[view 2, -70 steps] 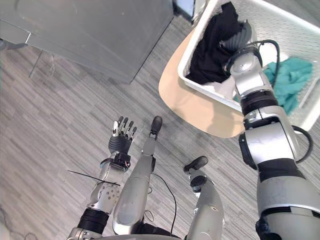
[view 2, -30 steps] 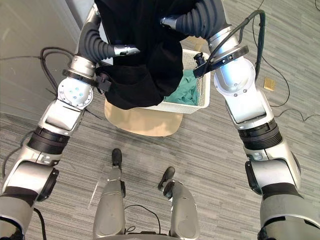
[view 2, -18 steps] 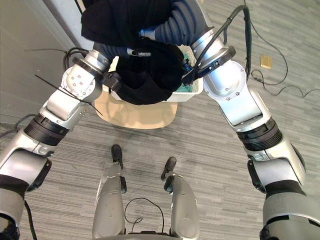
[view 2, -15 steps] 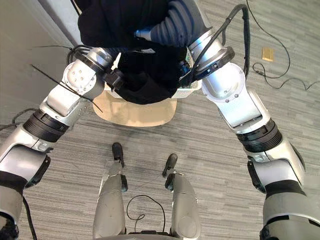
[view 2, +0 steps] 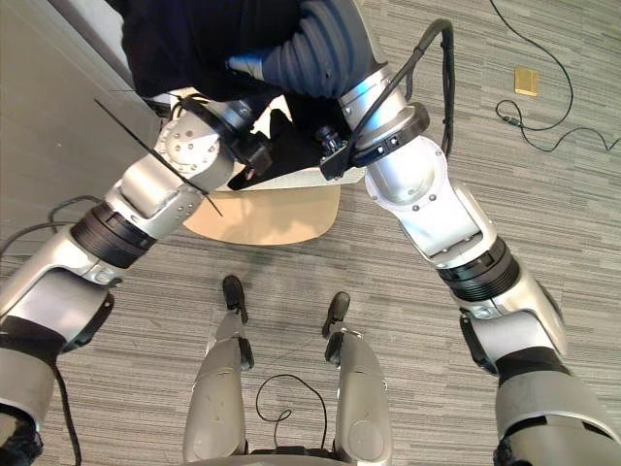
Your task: Pick up the laundry basket with both hands and put the clothes into the washing machine.
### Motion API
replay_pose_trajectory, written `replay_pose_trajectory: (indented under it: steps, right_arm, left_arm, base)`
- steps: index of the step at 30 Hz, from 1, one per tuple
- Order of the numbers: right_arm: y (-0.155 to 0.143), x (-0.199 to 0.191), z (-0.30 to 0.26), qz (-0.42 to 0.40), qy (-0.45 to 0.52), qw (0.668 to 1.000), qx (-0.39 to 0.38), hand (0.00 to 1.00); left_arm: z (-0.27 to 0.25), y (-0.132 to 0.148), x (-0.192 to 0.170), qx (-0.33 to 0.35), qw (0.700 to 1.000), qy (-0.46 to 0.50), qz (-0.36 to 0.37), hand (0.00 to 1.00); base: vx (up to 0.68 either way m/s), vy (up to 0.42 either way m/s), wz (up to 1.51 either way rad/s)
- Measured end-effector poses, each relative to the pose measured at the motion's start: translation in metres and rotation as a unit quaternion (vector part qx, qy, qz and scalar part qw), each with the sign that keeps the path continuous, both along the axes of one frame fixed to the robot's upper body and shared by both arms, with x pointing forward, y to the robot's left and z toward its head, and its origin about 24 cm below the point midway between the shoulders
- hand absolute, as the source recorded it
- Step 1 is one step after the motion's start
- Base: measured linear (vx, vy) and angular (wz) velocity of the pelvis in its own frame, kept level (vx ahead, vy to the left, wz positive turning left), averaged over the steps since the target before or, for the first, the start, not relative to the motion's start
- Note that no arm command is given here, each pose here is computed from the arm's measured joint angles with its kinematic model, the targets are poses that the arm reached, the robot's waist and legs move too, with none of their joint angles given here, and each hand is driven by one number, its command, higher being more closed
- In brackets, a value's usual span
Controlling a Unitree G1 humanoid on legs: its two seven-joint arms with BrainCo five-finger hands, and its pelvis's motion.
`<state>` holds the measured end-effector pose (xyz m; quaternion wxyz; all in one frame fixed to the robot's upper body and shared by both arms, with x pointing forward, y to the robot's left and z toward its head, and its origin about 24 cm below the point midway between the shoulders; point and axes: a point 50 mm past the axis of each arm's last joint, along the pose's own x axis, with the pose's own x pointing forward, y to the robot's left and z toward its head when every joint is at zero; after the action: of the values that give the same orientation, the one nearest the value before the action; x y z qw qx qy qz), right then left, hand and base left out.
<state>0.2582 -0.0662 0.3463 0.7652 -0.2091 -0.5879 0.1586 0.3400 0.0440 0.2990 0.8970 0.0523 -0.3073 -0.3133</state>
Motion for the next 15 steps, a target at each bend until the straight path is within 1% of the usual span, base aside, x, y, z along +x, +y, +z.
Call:
replay_pose_trajectory:
  steps: [4, 7, 11, 13, 14, 15]
  right_arm:
    - [0.006, 0.001, 0.0, 0.02, 0.011, 0.999, 0.035, 1.0]
    - [0.002, 0.001, 0.005, 0.027, 0.016, 0.996, 0.081, 1.0]
    - [-0.004, 0.001, 0.01, 0.025, 0.012, 0.992, 0.119, 1.0]
    - [-0.004, 0.001, 0.01, 0.023, 0.012, 0.992, 0.125, 1.0]
    - [-0.005, 0.001, 0.01, 0.023, 0.012, 0.992, 0.127, 0.0]
    - [-0.004, 0.001, 0.01, 0.024, 0.013, 0.991, 0.128, 0.0]
  left_arm:
    - [-0.001, 0.0, 0.005, -0.034, 0.999, 0.006, 0.017, 1.0]
    - [-0.003, 0.002, 0.009, -0.067, 0.997, 0.015, 0.039, 1.0]
    - [-0.001, 0.015, 0.014, -0.129, 0.989, 0.028, 0.071, 1.0]
    - [-0.001, 0.018, 0.015, -0.145, 0.986, 0.03, 0.083, 1.0]
    - [0.001, 0.019, 0.014, -0.153, 0.984, 0.027, 0.088, 1.0]
    - [0.004, 0.02, 0.014, -0.168, 0.981, 0.025, 0.094, 1.0]
  base:
    - [0.0, -0.017, -0.05]
    - [0.0, -0.025, 0.0]
    - [0.0, -0.034, -0.02]
    - [0.01, -0.035, 0.0]
    - [0.01, -0.039, 0.01]
    - [0.02, -0.047, 0.0]
